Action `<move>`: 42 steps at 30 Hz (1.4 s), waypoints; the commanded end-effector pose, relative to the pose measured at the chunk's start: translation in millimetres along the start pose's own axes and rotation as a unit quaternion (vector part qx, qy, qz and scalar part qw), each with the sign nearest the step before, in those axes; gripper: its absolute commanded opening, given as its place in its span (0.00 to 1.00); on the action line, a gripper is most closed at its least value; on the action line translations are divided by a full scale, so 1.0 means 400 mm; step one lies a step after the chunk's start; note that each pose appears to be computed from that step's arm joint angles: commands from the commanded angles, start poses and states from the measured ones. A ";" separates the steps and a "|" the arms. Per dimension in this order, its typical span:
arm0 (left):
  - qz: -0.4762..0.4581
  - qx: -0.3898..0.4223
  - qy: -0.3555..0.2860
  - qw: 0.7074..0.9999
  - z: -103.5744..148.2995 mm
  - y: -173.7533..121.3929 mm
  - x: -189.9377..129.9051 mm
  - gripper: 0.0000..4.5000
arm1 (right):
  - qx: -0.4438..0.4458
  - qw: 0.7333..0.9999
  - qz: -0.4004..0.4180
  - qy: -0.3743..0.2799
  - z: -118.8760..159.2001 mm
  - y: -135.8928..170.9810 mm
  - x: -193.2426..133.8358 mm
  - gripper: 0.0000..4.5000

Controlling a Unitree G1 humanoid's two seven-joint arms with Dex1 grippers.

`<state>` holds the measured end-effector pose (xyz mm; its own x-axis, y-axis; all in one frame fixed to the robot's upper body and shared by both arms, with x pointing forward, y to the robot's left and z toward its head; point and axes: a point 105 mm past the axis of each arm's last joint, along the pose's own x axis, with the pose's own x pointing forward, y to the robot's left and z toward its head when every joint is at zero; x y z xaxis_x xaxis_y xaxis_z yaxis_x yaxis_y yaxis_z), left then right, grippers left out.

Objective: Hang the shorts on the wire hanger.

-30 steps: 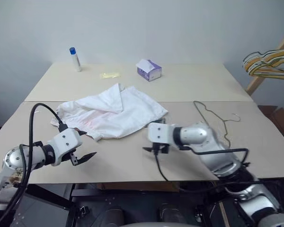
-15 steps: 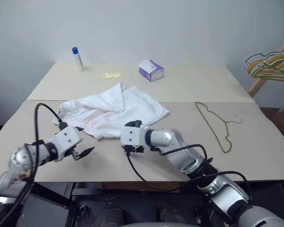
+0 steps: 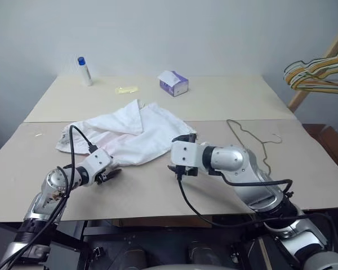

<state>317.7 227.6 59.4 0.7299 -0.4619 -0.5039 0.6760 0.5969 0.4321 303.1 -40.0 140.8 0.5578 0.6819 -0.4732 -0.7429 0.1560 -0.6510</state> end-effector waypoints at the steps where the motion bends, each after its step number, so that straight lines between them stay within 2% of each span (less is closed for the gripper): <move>1: 0.008 0.021 -0.008 1.000 0.021 0.017 0.001 0.32 | -0.006 0.999 -0.038 -0.008 0.018 -0.038 -0.033 1.00; 5: -0.007 0.034 -0.012 0.999 0.040 0.008 -0.004 0.04 | -0.006 0.999 -0.044 0.005 0.000 -0.047 -0.061 1.00; 6: -0.012 0.037 -0.014 0.999 0.049 0.004 -0.005 0.01 | -0.006 0.999 -0.046 0.011 -0.008 -0.050 -0.071 1.00; 12: -0.048 0.016 -0.056 0.997 0.162 -0.046 0.019 0.01 | -0.001 0.996 -0.076 0.056 -0.069 -0.083 -0.134 1.00; 15: -0.089 0.027 -0.065 0.993 0.225 -0.101 0.039 0.01 | 0.008 0.992 -0.096 0.084 -0.106 -0.105 -0.165 1.00; 18: -0.115 0.016 -0.081 0.990 0.284 -0.164 0.088 0.01 | 0.016 0.987 -0.118 0.107 -0.137 -0.124 -0.191 1.00; 23: -0.094 0.034 -0.055 0.993 0.322 -0.213 0.199 0.01 | 0.024 0.983 -0.135 0.125 -0.166 -0.133 -0.207 1.00; 28: -0.092 -0.005 -0.120 0.988 0.416 -0.247 0.262 0.01 | 0.033 0.977 -0.153 0.142 -0.196 -0.138 -0.217 1.00; 32: -0.128 -0.002 -0.169 0.977 0.472 -0.274 0.254 0.25 | 0.034 0.974 -0.160 0.153 -0.212 -0.140 -0.222 1.00; 42: -0.152 0.000 -0.182 0.971 0.472 -0.234 0.191 0.99 | 0.044 0.974 -0.161 0.154 -0.221 -0.132 -0.227 1.00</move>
<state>332.7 15.3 101.1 0.4973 -0.7866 -0.3660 0.8641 0.4113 0.2901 323.1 -169.5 148.2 0.8086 0.3488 -0.4738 -0.5852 0.3938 -0.7089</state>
